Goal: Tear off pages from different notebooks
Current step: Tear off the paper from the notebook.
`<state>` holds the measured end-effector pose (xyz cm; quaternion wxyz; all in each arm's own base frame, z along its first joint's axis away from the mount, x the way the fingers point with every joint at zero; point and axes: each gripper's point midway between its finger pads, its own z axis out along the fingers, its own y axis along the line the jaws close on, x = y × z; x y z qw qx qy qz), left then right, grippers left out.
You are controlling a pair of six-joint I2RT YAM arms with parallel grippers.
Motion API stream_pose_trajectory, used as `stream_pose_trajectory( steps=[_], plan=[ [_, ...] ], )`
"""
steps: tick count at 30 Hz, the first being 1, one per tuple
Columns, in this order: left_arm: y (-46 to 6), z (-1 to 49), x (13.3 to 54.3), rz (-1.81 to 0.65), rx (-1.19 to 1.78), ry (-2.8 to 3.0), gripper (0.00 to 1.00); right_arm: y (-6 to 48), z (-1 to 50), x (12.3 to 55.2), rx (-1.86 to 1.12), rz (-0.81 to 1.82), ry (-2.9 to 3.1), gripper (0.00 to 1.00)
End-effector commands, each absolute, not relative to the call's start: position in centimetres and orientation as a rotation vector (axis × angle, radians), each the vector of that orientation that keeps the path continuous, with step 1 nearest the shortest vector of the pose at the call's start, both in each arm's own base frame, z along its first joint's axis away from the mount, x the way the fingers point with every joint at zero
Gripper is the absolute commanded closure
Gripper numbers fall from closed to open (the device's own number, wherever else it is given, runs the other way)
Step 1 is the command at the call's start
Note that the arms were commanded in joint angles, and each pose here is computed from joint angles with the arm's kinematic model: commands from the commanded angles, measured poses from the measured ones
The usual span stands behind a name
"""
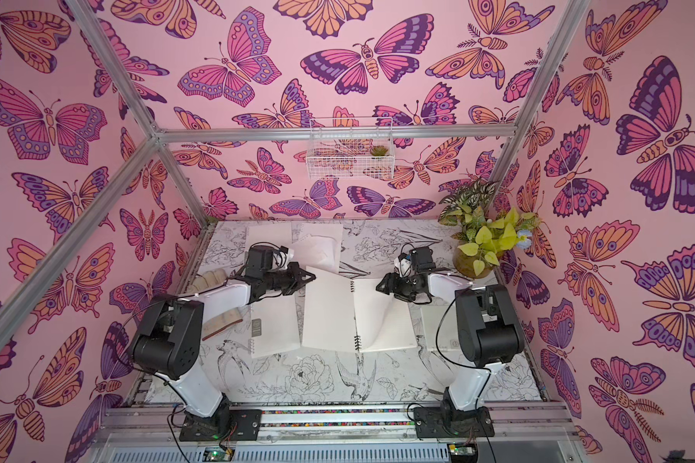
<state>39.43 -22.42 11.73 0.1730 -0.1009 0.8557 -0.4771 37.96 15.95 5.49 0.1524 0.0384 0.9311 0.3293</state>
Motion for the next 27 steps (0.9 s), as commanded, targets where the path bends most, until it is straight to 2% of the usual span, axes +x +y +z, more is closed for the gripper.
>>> stream_pose_trajectory(
  steps=[1,6,9,14,19,22,27],
  plan=[
    [-22.5,11.5,39.5,-1.363,-0.259,2.449,1.0,16.6,5.9,39.1,0.096,0.977,2.664,0.61],
    [-22.3,11.2,39.5,-1.351,-0.283,2.467,1.0,17.4,6.8,38.8,-0.034,0.797,2.678,0.91],
    [-22.0,11.0,39.5,-1.352,-0.333,2.476,1.0,19.6,8.8,37.6,-0.232,0.623,2.628,0.99],
    [-21.4,10.2,39.4,-1.353,-0.467,2.495,1.0,25.1,11.7,34.0,-0.674,0.397,2.423,1.0],
    [-20.8,9.4,39.6,-1.376,-0.65,2.441,1.0,30.8,11.6,28.6,-1.066,0.354,2.247,1.0],
    [-20.1,8.8,39.6,-1.364,-0.75,2.408,1.0,32.7,10.9,25.5,-1.238,0.312,2.187,1.0],
    [-18.9,8.3,39.6,-1.312,-0.852,2.367,1.0,33.5,8.9,22.4,-1.362,0.248,2.153,1.0]
  ],
)
